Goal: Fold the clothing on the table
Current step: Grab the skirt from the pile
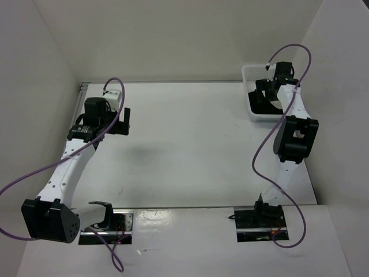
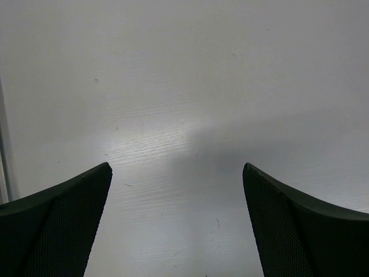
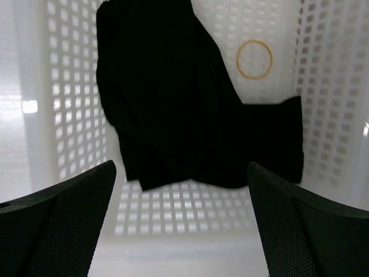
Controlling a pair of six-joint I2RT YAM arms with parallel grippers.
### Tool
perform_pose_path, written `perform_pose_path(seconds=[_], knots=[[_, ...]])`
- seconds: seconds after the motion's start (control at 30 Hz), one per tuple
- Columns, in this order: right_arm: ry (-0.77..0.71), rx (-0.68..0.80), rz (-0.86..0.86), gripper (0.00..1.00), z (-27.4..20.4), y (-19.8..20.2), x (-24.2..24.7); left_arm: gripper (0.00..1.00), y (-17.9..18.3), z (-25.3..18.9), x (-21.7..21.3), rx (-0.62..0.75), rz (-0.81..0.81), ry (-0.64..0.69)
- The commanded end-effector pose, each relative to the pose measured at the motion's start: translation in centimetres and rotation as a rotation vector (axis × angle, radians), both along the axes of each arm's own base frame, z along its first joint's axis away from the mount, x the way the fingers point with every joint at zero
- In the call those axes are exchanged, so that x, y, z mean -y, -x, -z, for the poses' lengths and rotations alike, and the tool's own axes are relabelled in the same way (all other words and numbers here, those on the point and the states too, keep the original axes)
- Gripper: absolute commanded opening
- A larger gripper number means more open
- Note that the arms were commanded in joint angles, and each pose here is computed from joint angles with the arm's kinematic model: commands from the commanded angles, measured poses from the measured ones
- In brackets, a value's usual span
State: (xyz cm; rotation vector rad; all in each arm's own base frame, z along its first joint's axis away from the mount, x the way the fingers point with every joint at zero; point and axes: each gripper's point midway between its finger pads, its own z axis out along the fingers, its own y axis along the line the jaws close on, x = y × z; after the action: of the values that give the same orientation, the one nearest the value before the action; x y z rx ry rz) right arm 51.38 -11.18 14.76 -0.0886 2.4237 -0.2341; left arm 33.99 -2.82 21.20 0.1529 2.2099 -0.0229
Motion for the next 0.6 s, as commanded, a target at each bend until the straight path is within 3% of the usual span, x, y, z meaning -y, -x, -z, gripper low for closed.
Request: perform_pose_path(seconds=[0.0,0.13,0.43,0.5,0.57], knots=[[-0.018,0.015,0.011,0.98,1.3,-2.8,0.4,1.00,-0.8,-0.9,0.4,0.045,0.026,0.014],[-0.018,-0.022,0.017,0.98,4.1,-4.5,0.9,1.00,-1.1,0.2,0.3,0.001,0.018,0.006],[-0.022,-0.130,0.027,0.98,10.2,-3.7,1.6,1.00,-1.6,0.8,-0.3,-0.025,-0.009,-0.017],[-0.020,-0.170,0.035,0.86,11.8,-3.2,1.7,1.00,-1.6,0.8,-0.3,-0.025,-0.009,-0.017],[-0.011,-0.183,0.043,0.65,12.4,-3.1,1.9,1.00,-1.6,0.8,-0.3,-0.025,-0.009,-0.017]])
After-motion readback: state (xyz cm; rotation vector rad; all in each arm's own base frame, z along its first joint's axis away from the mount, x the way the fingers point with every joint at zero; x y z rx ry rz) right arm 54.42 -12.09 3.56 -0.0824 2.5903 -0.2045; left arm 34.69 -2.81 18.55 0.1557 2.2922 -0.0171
